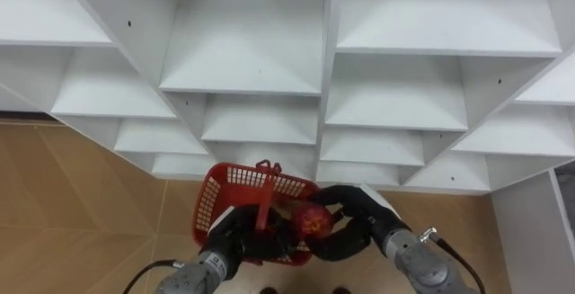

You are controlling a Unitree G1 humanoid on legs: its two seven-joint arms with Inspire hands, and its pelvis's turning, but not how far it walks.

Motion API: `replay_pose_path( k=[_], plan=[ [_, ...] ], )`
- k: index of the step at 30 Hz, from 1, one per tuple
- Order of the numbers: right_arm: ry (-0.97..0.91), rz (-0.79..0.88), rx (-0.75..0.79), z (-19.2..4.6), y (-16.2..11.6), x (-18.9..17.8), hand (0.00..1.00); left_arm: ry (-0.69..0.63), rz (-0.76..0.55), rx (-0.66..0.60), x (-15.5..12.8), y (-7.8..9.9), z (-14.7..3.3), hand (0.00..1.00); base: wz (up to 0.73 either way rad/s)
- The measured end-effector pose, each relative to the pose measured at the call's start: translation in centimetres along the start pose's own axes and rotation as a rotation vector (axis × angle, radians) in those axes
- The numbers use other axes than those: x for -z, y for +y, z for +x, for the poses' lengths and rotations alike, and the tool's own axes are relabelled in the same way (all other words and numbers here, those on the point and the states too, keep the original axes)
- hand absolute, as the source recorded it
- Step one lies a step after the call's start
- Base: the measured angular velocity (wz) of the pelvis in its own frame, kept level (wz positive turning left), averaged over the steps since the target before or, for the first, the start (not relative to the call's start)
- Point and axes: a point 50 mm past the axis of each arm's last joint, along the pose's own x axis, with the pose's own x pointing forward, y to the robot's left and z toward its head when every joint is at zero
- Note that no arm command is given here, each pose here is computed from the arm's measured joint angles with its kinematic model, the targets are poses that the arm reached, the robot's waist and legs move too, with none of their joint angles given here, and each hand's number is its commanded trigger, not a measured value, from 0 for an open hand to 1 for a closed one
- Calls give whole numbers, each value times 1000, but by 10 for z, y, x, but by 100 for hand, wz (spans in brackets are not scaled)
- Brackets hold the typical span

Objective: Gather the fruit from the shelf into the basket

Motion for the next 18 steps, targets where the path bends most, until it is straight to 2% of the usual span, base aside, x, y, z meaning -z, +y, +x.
replay_pose_path(
  k=[10, 18],
  plan=[
    [34, -19, 4, 4, -2, 4, 100, -12, 8, 23, -5, -2, 3, 100, 0],
    [80, -105, -8, 7, -1, 10, 100, -7, 22, 48, -4, -5, 3, 100, 0]
  ],
)
